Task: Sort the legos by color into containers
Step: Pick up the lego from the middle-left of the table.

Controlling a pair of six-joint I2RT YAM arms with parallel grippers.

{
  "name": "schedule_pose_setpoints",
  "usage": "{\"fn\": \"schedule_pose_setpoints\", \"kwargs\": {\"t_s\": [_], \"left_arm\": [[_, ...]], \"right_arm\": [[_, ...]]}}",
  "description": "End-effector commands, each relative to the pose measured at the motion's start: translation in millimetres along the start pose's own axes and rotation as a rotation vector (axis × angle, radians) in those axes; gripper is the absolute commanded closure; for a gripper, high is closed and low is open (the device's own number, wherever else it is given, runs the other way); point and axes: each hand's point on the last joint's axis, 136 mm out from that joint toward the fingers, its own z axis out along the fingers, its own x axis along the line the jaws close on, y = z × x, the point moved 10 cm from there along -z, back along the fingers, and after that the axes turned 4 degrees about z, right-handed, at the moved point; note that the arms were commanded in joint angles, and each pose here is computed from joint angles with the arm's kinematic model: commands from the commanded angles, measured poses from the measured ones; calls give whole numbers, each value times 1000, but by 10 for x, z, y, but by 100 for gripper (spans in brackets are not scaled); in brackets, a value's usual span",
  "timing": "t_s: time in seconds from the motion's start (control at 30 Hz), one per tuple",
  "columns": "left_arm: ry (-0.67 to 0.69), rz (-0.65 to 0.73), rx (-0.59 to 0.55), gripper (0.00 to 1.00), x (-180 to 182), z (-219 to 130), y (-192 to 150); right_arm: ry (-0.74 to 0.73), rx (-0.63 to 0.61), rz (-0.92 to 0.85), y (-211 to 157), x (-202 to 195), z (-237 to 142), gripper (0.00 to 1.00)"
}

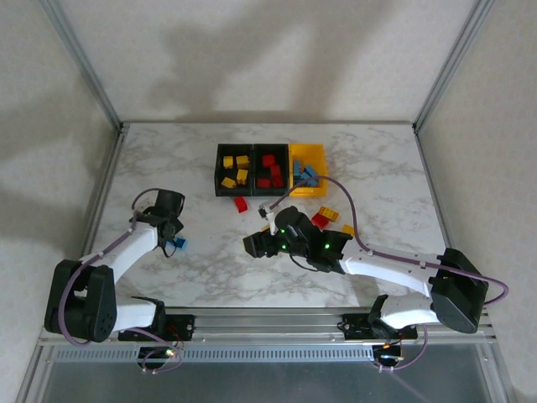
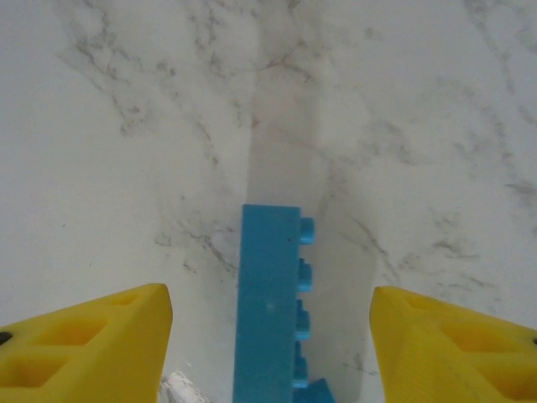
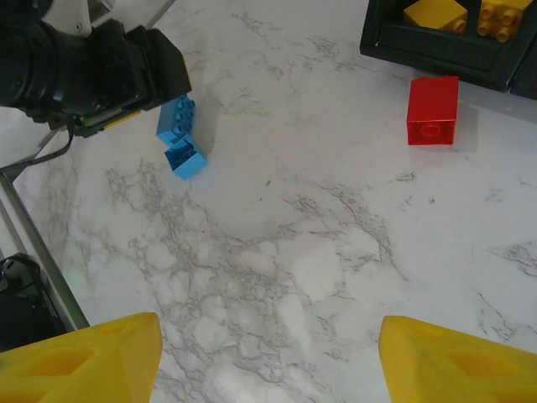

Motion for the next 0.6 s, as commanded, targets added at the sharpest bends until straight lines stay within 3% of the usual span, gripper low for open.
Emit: {"fn": "schedule_pose_setpoints", "kwargs": {"t_s": [0.0,0.1,0.4,0.57], "left_arm": [[16,-21,2,42,39,99,-53],[25,-15,8,46,42,164,-88],[24,12,2,72,-4,181,-46],[-52,7,-4,79,-81,45,52]], "right_arm": [[11,-22,-11,41,53,-22,31],[6,-21,-12,42,50,-33,31],[-15,-28,3,-10,0,-84,31],[-16,-48,10,-8,-11,-176,31]]}}
